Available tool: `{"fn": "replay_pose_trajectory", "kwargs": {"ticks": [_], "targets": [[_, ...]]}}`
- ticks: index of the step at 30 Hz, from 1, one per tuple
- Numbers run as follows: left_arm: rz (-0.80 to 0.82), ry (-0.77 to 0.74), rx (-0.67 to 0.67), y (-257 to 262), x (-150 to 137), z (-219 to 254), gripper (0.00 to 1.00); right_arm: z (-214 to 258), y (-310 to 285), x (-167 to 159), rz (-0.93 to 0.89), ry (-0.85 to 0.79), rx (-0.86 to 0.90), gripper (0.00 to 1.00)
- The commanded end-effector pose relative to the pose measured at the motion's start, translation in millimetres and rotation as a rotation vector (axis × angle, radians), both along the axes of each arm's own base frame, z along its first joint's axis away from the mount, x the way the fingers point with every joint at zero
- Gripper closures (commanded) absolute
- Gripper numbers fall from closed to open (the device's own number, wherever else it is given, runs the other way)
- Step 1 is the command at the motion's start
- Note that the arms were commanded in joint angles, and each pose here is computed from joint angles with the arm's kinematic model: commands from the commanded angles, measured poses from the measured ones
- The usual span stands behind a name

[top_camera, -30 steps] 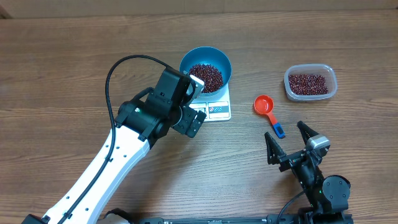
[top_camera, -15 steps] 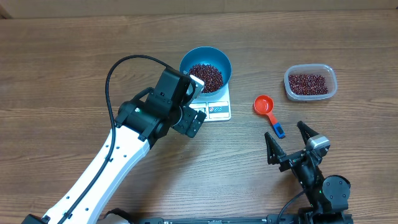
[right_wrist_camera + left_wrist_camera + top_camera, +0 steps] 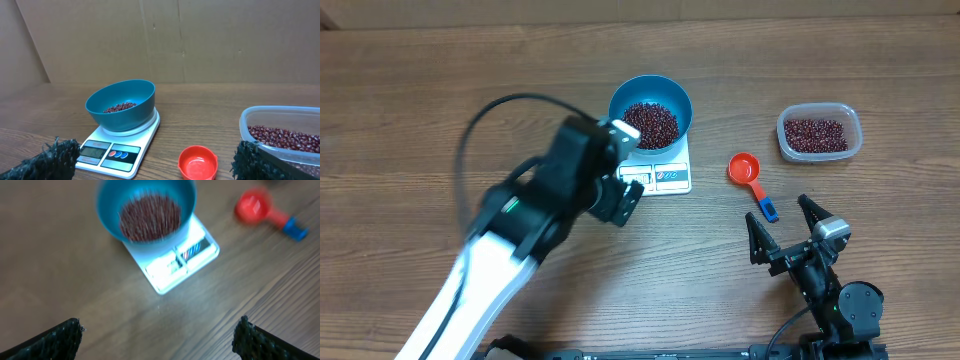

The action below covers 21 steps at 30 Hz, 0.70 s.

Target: Scoop item into bowl and weigh 150g on scale

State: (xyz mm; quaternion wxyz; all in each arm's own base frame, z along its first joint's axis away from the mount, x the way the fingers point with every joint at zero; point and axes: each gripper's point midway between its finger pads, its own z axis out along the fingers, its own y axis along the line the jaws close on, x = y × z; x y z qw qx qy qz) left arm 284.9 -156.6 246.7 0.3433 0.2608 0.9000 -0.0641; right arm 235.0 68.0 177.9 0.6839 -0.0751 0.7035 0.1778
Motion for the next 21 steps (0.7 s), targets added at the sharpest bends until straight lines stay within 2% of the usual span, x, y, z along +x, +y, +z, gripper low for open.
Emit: {"fn": "replay_pose_trajectory", "kwargs": {"ticks": [1,3,5,8,11,16,21], "targets": [[0.045,-0.179,-0.158,29,-27,68,0.0,-3,-2,1,-0.013,0.001,0.0,0.0],[0.152,-0.243,-0.294,59,-48,98,0.0,-3,-2,1,-0.013,0.001,0.0,0.0],[0.26,-0.286,-0.373,85,-68,109,0.0,-3,-2,1,-0.013,0.0,-0.001,0.0],[0.372,-0.343,-0.399,113,-99,101,0.01,-3,-2,1,-0.013,0.001,0.0,0.0],[0.458,-0.36,-0.388,129,-114,72,0.0,-3,-2,1,-0.013,0.001,-0.001,0.0],[0.575,-0.375,-0.501,137,-110,18,0.0,-3,-2,1,-0.013,0.001,0.0,0.0],[0.49,-0.455,-0.616,124,-88,-16,0.0,-3,-2,1,-0.013,0.001,0.0,0.0]]}}
